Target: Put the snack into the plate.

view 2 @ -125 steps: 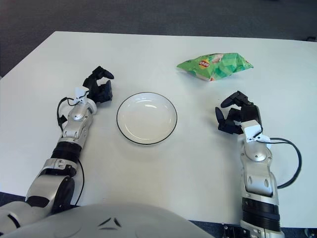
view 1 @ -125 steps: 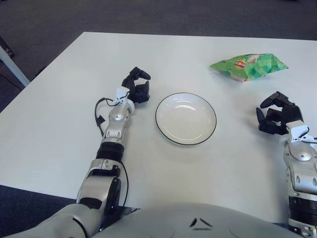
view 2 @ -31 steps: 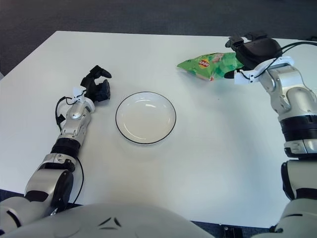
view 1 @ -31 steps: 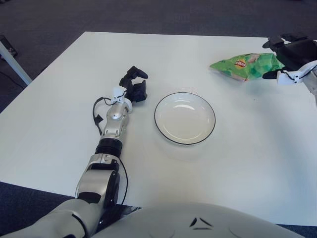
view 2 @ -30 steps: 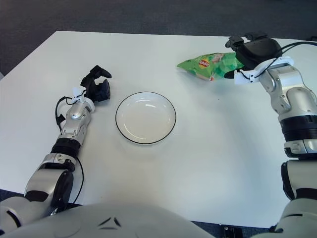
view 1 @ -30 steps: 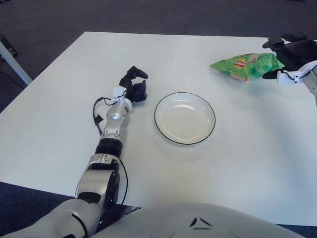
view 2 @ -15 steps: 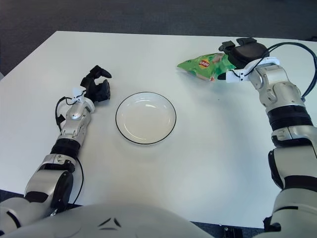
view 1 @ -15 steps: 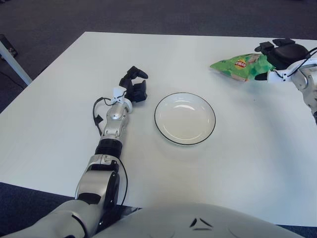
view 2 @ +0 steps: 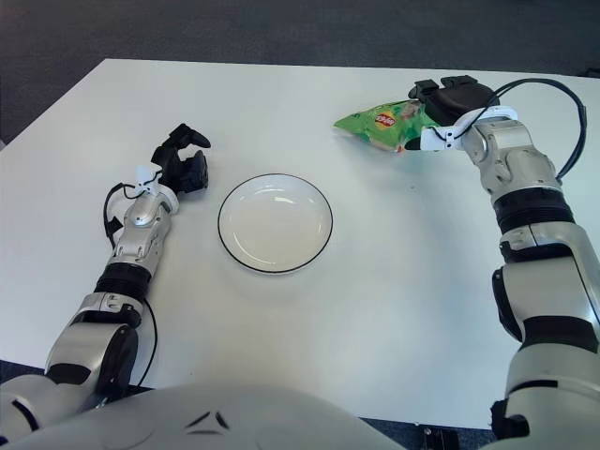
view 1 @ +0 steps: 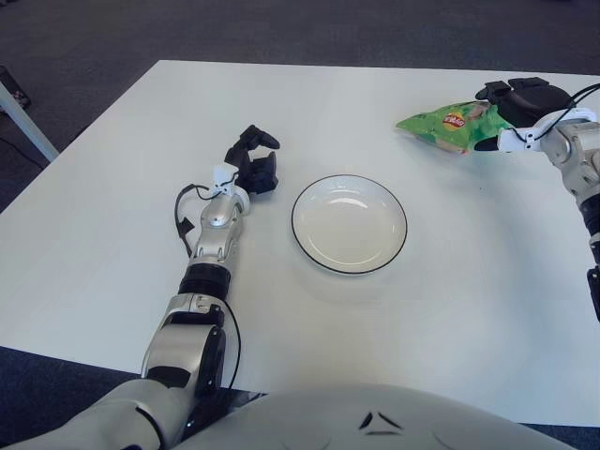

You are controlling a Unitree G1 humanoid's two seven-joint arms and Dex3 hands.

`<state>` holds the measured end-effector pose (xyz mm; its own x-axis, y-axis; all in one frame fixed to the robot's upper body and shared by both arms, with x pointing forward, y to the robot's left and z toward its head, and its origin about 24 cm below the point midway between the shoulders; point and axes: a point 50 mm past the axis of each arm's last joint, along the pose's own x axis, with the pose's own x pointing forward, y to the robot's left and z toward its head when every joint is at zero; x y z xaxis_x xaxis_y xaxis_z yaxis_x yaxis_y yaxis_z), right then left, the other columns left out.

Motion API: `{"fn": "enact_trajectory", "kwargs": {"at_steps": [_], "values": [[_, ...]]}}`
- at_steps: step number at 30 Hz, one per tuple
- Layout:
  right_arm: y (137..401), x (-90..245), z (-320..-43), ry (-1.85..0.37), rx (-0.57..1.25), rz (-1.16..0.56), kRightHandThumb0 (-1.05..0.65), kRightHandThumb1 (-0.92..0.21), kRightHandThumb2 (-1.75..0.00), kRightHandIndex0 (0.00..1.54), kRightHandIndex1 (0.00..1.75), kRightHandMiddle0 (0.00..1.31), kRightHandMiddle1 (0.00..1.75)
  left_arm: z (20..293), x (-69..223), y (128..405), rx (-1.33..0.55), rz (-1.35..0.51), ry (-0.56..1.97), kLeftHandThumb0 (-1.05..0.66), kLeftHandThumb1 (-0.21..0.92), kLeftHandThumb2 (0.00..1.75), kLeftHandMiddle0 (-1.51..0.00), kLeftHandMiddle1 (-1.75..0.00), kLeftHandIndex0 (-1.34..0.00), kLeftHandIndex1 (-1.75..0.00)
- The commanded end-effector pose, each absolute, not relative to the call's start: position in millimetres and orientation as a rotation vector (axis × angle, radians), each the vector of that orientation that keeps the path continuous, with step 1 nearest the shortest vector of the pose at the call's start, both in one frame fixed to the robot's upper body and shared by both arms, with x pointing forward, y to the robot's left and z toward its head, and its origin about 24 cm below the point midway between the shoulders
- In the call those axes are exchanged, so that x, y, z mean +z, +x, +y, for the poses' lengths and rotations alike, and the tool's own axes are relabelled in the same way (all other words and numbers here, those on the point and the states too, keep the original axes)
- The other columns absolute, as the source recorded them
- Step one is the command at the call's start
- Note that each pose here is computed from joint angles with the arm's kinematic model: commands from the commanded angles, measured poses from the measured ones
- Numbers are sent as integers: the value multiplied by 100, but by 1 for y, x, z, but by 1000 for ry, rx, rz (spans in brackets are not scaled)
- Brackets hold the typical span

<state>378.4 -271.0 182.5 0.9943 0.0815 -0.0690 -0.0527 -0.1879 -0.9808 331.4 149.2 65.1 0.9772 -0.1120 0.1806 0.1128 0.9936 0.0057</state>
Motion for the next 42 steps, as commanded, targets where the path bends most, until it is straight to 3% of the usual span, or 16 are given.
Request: {"fn": "enact_trajectory", "kwargs": {"at_steps": [1,12,17,22,27,32,42], "values": [[384,182,-265,-1733,113,-18,-94,-92,-31,16,6,0,70,154,30,313,-91,-55,-17,-42,51,108,-122,-175,-47,-175],[390,160,-259,-1716,111,23,-101,-92,-28,35,16,0,71,156,30,311,-83,-54,-23,-42,53,105,-121,-175,-45,-175],[391,154,-257,-1709,106,27,-104,-92,-28,25,55,0,68,157,30,310,-81,-51,-21,-42,53,105,-121,-175,-45,-175],[391,138,-257,-1738,86,53,-105,-92,-29,23,70,0,64,159,30,309,-82,-50,-15,-42,54,104,-121,-175,-44,-175],[392,128,-256,-1781,71,71,-101,-92,-30,21,39,0,58,159,30,309,-86,-51,-18,-41,54,104,-121,-175,-44,-175],[392,117,-253,-1787,56,94,-95,-92,-32,18,22,0,59,160,29,310,-90,-52,-19,-41,54,103,-121,-175,-44,-175],[385,93,-253,-1832,11,147,-88,-92,-34,15,12,0,65,159,28,310,-92,-60,-2,-41,55,103,-122,-175,-44,-175]]}}
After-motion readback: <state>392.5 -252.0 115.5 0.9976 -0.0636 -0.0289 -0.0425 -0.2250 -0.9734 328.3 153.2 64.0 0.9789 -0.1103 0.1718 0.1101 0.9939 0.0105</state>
